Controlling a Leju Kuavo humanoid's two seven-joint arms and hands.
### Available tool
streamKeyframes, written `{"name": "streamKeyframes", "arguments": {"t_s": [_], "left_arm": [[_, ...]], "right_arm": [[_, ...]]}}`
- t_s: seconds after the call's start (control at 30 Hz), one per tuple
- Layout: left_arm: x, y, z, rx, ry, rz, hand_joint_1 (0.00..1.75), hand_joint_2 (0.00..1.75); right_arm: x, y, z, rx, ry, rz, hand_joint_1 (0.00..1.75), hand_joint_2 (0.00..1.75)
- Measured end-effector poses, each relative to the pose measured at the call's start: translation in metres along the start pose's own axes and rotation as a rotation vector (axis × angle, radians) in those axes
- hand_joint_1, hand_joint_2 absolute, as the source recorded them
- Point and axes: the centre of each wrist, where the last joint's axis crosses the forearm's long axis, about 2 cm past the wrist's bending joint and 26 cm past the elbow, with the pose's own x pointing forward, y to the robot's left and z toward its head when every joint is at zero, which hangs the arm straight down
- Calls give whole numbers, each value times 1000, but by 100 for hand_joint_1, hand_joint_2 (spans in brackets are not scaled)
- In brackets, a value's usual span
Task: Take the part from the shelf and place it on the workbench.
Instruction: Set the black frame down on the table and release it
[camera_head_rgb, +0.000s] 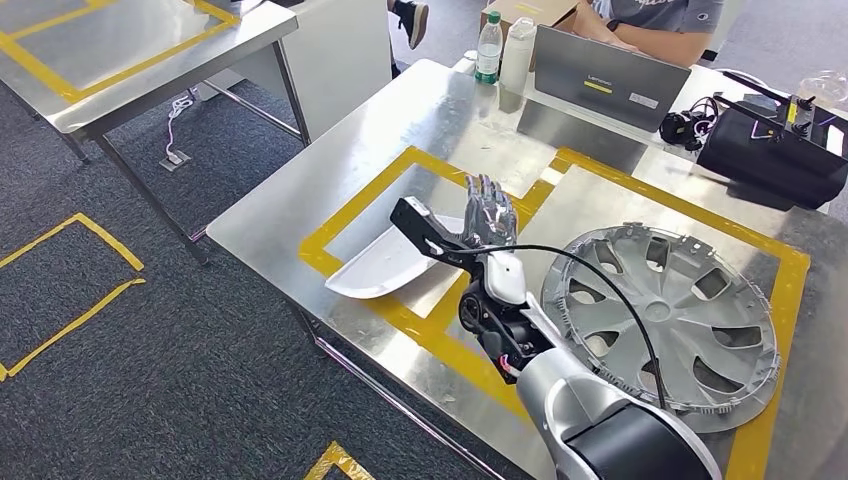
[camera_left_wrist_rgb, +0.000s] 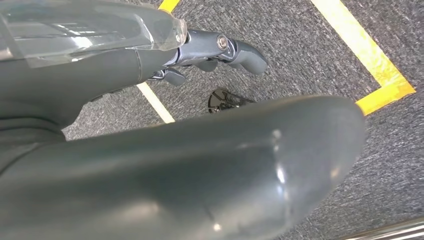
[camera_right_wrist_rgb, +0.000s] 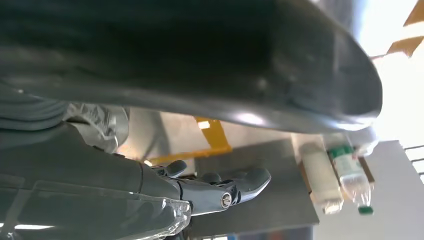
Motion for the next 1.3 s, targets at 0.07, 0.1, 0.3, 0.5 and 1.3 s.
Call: {"name": "streamKeyframes", "arguments": {"t_s": [0.07,0.1,0.3,0.5,1.3], "left_arm": [[0,0,0,-14,-5,-1,0,0],[0,0,0,-21,-7,-3,0,0],[0,0,0,-60,-21,-18,0,0],[0,-1,0,-71,-31,-23,0,0],[-9,-11,4,9,-72,85,0,0]], "right_arm": [[-4,-13,-10,-46,6,19,0,0],[-7,-21,-14,-69,9,27,0,0],[-27,-68,-41,-231,17,24,0,0],[-44,-111,-57,-436,-32,-158,0,0],[24,-166,55,-1116,-741,-585,0,0]]}}
